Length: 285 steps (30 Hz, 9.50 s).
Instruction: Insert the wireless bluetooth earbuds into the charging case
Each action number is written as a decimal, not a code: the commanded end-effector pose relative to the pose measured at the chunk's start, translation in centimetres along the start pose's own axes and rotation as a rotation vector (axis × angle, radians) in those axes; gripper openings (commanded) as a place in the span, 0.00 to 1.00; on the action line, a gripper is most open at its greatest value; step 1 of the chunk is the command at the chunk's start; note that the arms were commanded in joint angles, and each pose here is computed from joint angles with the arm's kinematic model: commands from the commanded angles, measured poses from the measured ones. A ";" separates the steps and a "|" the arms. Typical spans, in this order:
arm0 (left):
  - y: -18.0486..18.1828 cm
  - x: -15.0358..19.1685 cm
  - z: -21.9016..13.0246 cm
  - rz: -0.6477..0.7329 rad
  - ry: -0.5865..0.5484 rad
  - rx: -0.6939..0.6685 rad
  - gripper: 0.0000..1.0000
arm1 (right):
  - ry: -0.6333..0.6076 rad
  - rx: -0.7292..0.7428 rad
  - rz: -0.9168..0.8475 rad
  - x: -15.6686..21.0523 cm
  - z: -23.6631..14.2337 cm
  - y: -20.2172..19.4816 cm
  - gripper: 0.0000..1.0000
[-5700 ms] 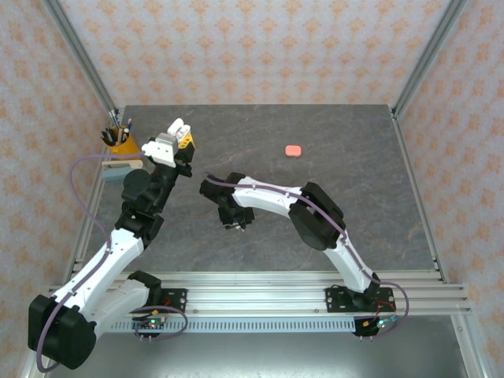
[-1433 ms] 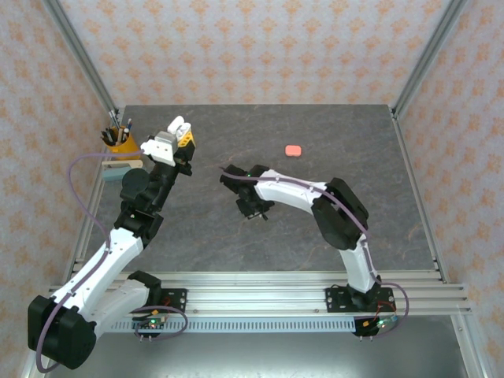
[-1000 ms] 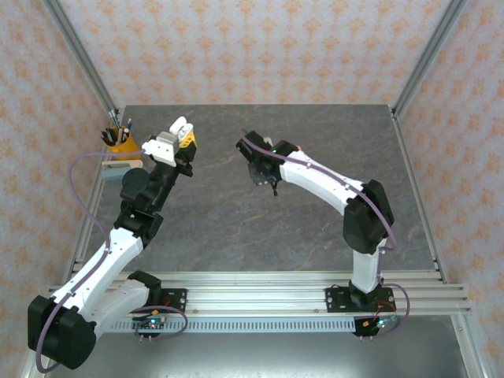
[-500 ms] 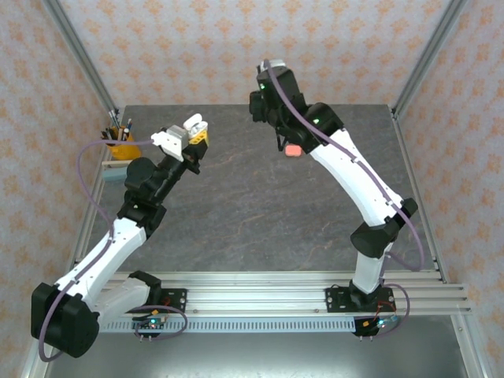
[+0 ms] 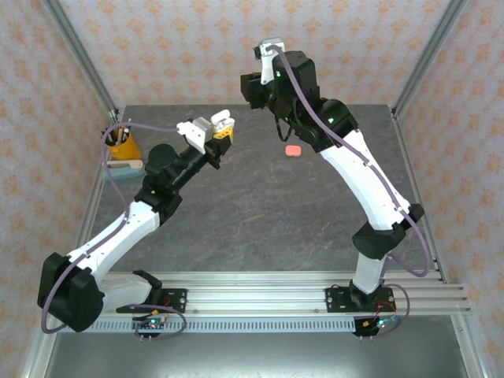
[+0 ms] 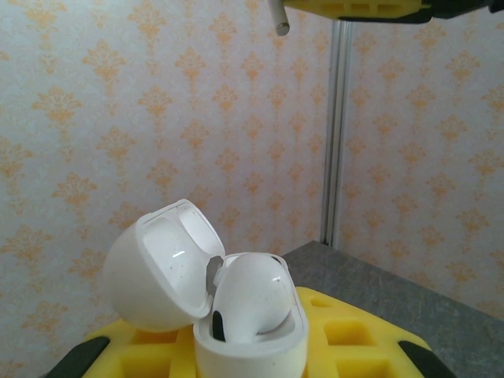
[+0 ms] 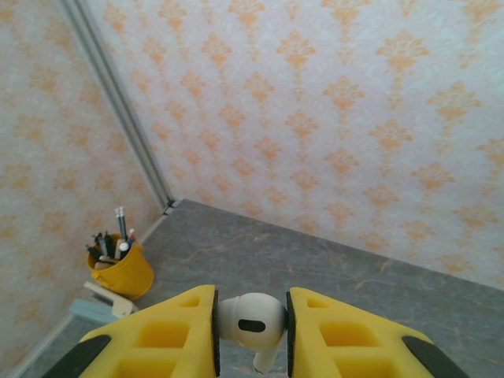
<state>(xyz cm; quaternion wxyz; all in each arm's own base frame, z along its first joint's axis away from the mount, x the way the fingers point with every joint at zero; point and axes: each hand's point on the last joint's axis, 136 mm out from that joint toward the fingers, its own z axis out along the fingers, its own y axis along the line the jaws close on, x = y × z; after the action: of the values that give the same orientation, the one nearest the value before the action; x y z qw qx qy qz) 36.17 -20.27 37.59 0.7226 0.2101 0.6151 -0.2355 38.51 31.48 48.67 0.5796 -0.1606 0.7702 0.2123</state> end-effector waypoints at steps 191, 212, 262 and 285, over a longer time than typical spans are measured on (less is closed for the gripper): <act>-7.0 -2.7 4.2 -0.056 -0.083 0.461 0.00 | 0.410 -0.298 0.383 8.9 1.2 -3.8 0.45; -6.2 0.0 6.1 -0.126 -0.036 0.448 0.00 | 0.218 -0.142 0.371 7.1 -3.7 -6.4 0.43; -4.2 7.6 9.9 -0.329 0.220 0.329 0.00 | 0.300 0.249 0.555 10.8 -2.1 -15.5 0.38; -0.8 31.9 11.3 -0.883 0.999 -0.201 0.00 | 0.432 0.493 0.699 22.4 -2.2 -20.3 0.38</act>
<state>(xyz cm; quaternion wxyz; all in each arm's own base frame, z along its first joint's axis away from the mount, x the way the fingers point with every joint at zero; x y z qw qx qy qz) 48.78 -30.86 8.81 0.2299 -0.0125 0.9045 -0.3590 40.34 13.76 23.57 0.2939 0.1956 0.9199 0.1708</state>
